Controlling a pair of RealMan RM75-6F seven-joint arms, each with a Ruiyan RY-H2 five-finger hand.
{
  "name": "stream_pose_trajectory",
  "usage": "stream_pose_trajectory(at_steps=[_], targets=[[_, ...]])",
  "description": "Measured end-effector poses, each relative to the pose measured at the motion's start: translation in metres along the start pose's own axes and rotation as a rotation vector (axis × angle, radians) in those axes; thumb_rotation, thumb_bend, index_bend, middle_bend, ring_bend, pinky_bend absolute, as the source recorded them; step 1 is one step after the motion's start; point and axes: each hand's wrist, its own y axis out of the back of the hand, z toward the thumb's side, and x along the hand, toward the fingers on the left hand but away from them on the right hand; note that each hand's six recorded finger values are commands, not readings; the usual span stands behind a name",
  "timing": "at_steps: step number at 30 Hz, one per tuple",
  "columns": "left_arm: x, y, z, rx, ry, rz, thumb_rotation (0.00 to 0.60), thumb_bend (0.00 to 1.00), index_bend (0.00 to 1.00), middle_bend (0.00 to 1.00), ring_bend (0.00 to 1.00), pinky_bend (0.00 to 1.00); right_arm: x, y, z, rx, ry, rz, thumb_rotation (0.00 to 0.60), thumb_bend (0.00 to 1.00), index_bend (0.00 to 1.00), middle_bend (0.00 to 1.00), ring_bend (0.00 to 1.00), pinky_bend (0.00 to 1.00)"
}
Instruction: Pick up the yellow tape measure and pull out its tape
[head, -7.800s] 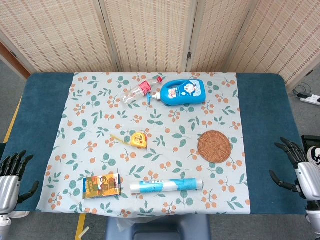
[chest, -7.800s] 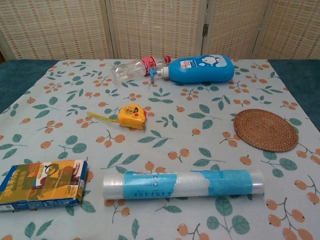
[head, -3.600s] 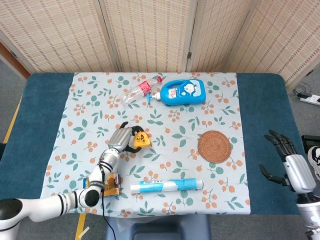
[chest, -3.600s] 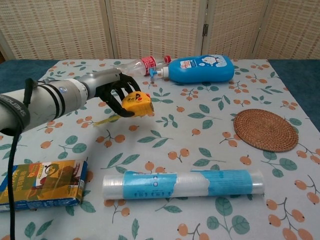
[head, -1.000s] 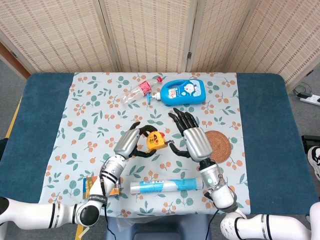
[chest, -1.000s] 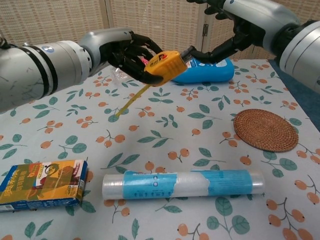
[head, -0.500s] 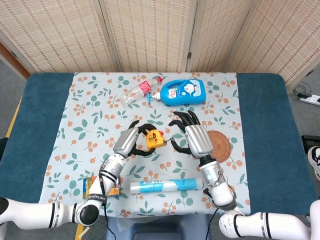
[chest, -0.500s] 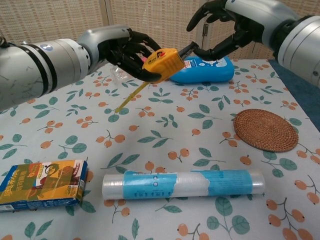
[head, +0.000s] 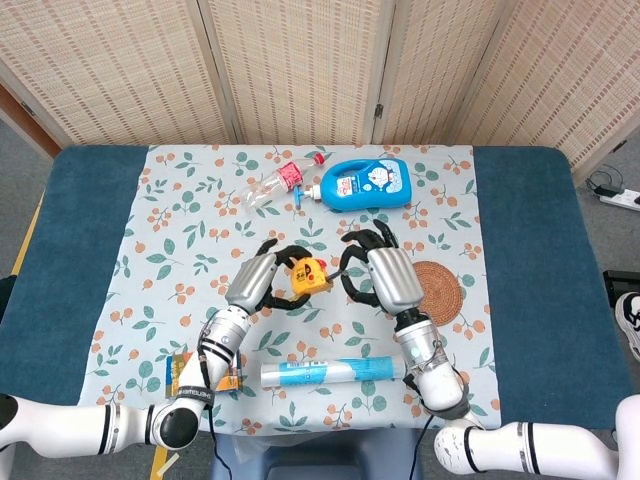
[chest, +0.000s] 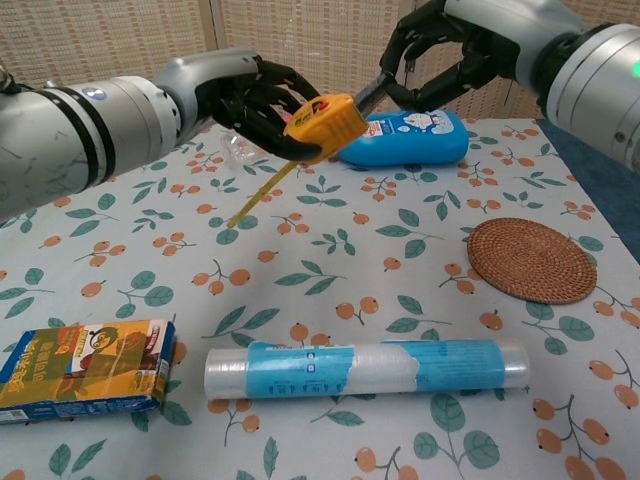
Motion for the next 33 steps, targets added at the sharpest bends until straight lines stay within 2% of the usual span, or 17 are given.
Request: stream_pose_trajectory(at_steps=[5,15,24,33], targets=[[0.000,0.002,-0.002,0.003,0.003,0.004,0.600,0.41,0.54,0.52,0.37,0.05,0.000,0.002,0.000,-0.004,-0.004,-0.004,0.600,0.62,0.64,0.36,0.23,0.01],[0.006,0.008,-0.026,0.043,0.044,0.025,0.600,0.41,0.54,0.52,0.37,0.05,0.008,0.020,-0.013,-0.014,-0.016,-0.027,0.600,0.62,0.65,0.37,0.25,0.01],[0.014,0.017,-0.066,0.100,0.086,0.041,0.600,0.41,0.55,0.52,0.36,0.02,0.025,0.061,-0.043,-0.022,-0.054,-0.099,0.600,0.62,0.66,0.38,0.26,0.01],[0.018,0.018,-0.105,0.129,0.134,0.026,0.600,0.41,0.55,0.52,0.36,0.02,0.047,0.108,-0.070,-0.036,-0.095,-0.180,0.600,0.62,0.66,0.38,0.26,0.00]])
